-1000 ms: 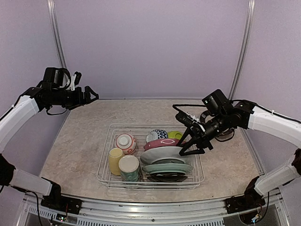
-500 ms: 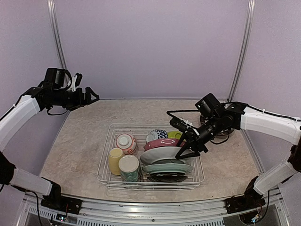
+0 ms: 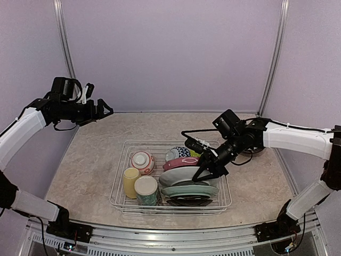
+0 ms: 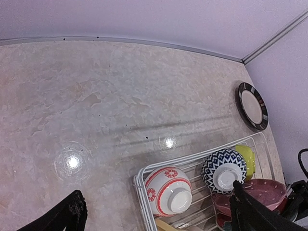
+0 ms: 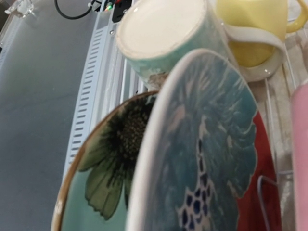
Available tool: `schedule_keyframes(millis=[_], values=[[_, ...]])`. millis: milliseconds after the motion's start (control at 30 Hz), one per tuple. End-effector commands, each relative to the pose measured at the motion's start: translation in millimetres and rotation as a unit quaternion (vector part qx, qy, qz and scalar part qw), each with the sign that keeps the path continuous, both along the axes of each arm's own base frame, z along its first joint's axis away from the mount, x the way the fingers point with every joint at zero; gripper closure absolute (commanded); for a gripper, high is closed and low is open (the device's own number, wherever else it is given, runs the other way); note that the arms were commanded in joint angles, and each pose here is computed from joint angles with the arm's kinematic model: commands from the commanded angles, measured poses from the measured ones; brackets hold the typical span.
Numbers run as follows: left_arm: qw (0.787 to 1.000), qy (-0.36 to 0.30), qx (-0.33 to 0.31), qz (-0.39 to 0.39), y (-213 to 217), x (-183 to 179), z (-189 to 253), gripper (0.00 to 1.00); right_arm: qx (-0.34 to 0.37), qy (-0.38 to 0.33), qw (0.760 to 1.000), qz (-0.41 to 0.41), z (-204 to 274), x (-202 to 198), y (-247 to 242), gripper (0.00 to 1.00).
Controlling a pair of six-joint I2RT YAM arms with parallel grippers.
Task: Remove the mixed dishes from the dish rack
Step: Grab the plate from the dish rack.
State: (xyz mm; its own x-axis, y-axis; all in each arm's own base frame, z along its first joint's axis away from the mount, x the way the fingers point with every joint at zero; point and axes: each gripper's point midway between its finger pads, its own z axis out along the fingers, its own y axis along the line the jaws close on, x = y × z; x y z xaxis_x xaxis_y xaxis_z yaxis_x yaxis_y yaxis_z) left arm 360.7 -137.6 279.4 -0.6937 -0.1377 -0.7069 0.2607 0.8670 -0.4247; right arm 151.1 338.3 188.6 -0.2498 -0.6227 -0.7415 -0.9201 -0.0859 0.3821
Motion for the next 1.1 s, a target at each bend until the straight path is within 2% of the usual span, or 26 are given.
schedule_keyframes(millis=[0,100,267,567,1067], values=[[1.000,0.000,-0.001,-0.009,-5,-1,2,0.01,0.000,0.001,1.000,0.012,7,-8,5,0.81],[1.000,0.000,-0.002,-0.010,-5,-1,2,0.01,0.000,-0.007,1.000,0.009,13,-8,4,0.85],[1.000,0.001,-0.002,-0.010,-6,-1,1,0.01,0.005,-0.009,1.000,0.007,20,-9,3,1.00],[1.000,0.003,0.000,-0.010,-7,0,-1,0.01,0.025,-0.013,1.000,0.003,42,-11,4,1.00],[1.000,0.001,0.002,-0.015,-10,-2,1,0.01,0.153,-0.031,0.988,0.000,130,-22,7,1.00]])
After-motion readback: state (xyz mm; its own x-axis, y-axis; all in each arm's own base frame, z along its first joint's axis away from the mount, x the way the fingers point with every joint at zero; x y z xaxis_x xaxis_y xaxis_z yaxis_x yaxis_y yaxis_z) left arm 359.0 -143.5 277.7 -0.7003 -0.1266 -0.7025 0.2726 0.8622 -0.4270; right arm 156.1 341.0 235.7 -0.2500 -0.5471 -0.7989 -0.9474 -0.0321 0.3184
